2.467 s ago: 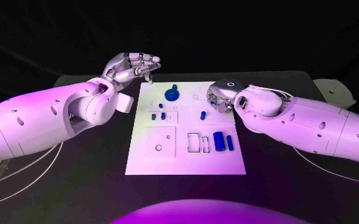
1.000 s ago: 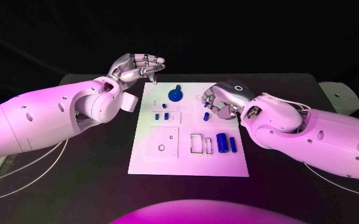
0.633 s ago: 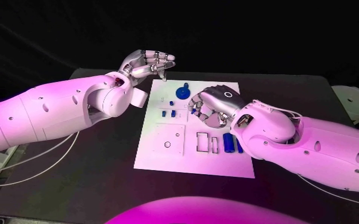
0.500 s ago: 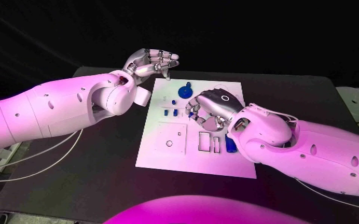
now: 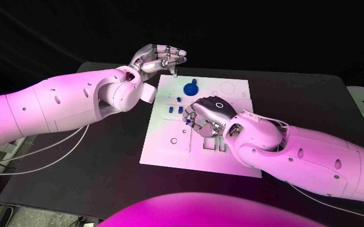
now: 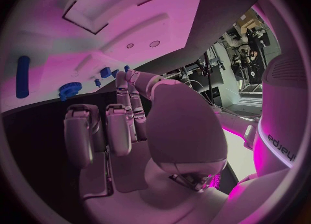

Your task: Assemble the parts on the task board

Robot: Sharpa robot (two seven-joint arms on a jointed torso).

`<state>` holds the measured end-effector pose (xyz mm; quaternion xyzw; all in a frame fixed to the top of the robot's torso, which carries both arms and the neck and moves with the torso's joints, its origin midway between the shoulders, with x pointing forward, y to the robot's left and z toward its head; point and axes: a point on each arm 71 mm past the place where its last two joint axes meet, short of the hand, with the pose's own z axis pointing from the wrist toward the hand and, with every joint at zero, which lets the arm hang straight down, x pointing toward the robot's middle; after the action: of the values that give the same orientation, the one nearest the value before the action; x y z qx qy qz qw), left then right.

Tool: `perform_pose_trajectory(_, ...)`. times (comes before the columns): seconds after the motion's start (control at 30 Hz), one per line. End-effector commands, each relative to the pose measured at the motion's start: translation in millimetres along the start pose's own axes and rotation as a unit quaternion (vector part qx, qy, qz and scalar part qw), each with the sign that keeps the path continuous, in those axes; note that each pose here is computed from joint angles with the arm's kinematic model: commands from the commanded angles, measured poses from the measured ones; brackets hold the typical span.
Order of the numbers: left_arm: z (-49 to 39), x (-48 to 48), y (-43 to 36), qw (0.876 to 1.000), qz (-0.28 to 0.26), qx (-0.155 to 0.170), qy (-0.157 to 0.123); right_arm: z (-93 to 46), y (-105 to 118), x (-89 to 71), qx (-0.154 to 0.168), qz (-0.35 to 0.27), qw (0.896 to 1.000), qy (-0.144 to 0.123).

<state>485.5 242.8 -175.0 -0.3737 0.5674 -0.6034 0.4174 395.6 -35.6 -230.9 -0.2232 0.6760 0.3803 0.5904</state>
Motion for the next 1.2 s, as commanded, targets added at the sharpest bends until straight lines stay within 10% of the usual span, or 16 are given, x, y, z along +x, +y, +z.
perform_pose_trajectory(0.03, 1.0, 2.3, -1.4, 1.0, -0.003, 0.006, 0.005, 1.0, 2.6, 6.9, -0.008, -0.003, 1.0, 0.015)
perform_pose_trajectory(1.2, 2.8, 5.1, -0.5, 1.0, -0.005, 0.003, 0.011, 4.6, 3.2, 26.6, -0.006, 0.002, 0.999, 0.034)
